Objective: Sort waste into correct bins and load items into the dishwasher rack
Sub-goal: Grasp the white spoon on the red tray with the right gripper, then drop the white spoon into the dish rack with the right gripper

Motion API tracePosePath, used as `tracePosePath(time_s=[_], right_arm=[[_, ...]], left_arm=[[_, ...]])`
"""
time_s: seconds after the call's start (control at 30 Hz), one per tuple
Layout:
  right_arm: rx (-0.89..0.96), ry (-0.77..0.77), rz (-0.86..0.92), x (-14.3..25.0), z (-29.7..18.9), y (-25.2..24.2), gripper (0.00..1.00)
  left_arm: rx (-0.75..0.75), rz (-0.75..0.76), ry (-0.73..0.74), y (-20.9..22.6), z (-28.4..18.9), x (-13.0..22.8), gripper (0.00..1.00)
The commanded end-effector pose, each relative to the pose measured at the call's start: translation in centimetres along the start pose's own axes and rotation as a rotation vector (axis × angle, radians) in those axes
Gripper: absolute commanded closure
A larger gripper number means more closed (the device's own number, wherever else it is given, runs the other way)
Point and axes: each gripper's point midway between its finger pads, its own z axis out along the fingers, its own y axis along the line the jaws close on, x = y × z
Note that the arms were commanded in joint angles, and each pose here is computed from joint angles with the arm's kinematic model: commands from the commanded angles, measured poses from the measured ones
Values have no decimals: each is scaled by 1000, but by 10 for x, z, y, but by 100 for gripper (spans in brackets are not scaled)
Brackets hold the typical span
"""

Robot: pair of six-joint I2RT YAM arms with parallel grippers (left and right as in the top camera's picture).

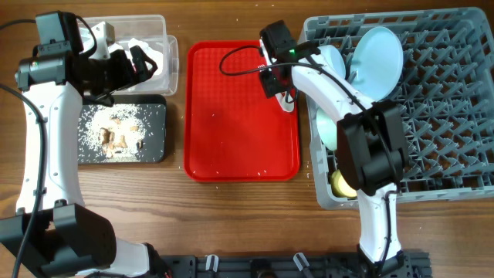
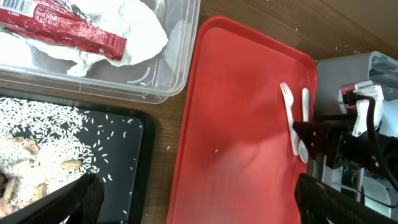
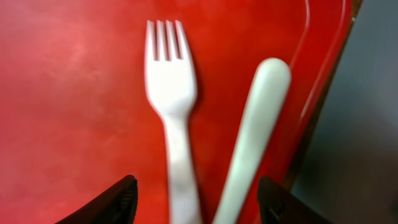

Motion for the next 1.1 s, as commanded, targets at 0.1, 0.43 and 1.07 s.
tracePosePath(time_s=[0.1, 0.43, 1.07], right_arm=[[-22, 21, 124, 5, 10, 5, 59], [116, 15, 286, 8, 9, -18, 63], [-31, 275, 216, 66, 22, 18, 76]], left_arm=[[-3, 16, -16, 1, -4, -4, 0], [-3, 16, -16, 1, -4, -4, 0], [-3, 16, -16, 1, -4, -4, 0]])
